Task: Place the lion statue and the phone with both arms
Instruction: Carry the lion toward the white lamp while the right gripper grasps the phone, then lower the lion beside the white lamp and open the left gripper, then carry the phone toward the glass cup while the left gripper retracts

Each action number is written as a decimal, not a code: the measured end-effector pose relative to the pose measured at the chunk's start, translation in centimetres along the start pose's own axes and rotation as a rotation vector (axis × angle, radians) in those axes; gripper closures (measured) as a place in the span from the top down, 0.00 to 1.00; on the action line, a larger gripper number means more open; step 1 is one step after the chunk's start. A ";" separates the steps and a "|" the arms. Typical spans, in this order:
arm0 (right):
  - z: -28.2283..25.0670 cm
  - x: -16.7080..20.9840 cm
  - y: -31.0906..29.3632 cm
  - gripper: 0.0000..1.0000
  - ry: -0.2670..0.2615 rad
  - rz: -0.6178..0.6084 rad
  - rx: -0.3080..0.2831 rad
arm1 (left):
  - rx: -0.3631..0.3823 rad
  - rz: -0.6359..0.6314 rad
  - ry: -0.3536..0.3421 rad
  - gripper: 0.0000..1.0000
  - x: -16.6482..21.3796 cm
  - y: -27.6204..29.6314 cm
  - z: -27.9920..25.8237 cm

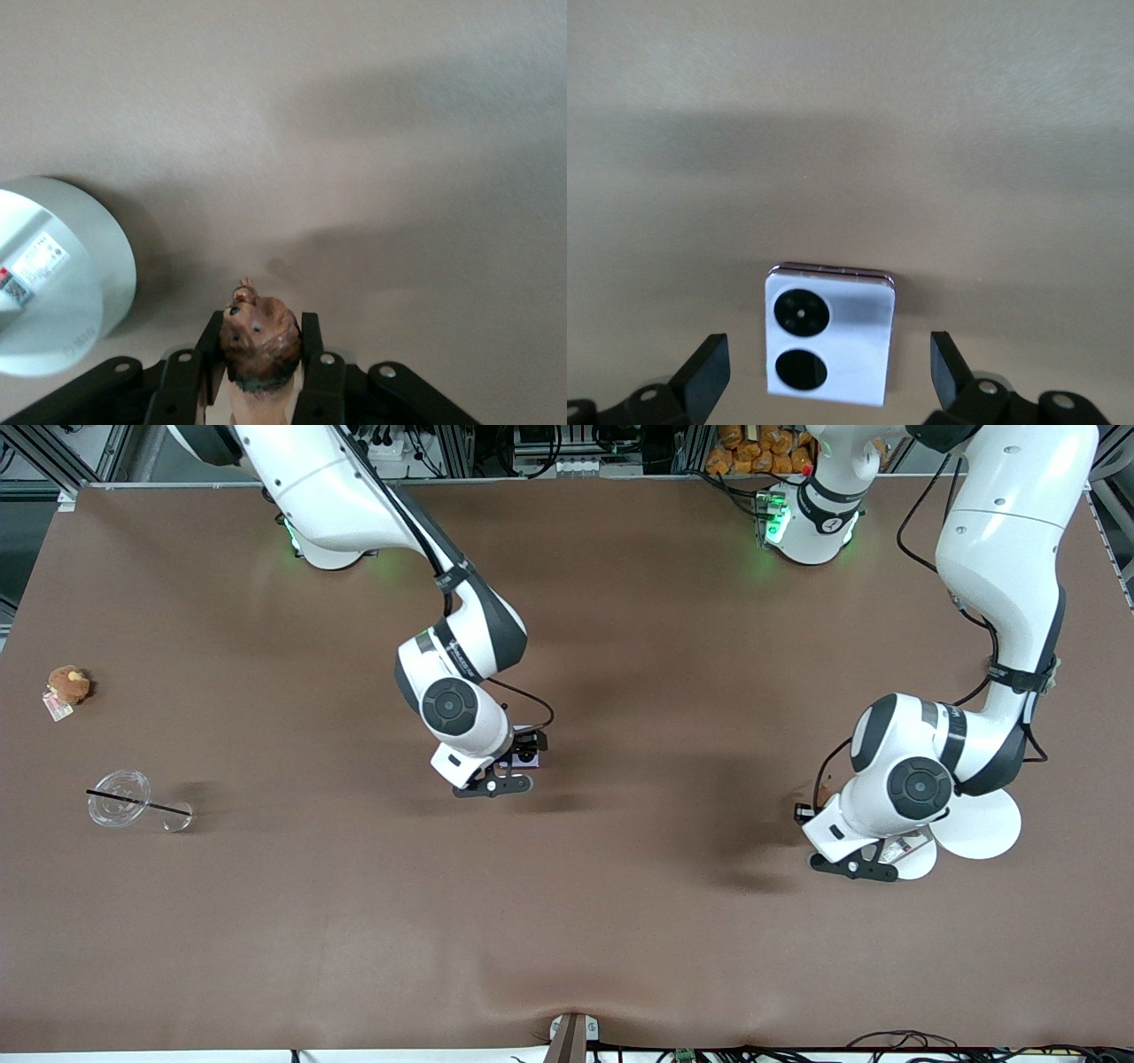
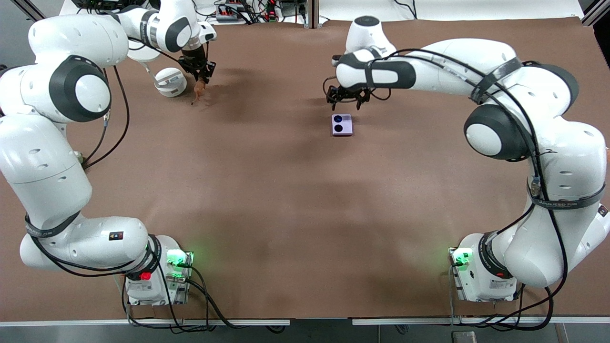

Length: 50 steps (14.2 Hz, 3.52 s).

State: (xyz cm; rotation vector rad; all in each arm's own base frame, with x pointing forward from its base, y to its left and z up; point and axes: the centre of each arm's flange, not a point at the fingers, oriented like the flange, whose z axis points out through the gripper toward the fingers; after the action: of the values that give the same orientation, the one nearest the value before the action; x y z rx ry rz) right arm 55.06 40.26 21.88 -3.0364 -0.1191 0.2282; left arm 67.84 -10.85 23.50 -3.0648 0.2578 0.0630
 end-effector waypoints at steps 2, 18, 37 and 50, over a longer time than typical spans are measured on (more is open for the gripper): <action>1.7 -0.4 0.2 1.00 0.013 0.000 -0.001 | -0.014 -0.014 0.028 0.37 0.5 -1.2 0.9; 3.9 -2.4 -1.3 1.00 0.012 -0.047 -0.043 | 0.014 0.071 0.078 0.61 1.3 -2.7 2.3; -4.5 5.0 7.6 0.85 -0.033 0.188 -0.118 | 0.050 -0.055 -0.026 1.00 -8.7 1.9 -31.6; -6.8 8.0 37.9 0.85 -0.143 0.261 -0.093 | -0.037 -0.208 0.071 1.00 -14.1 -4.9 -42.7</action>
State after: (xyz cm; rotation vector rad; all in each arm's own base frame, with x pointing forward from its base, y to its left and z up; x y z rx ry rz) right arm 66.68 2.71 23.58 -3.1184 0.2666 0.4724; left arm 56.29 -6.66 66.97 -3.1143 -0.0607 -0.0526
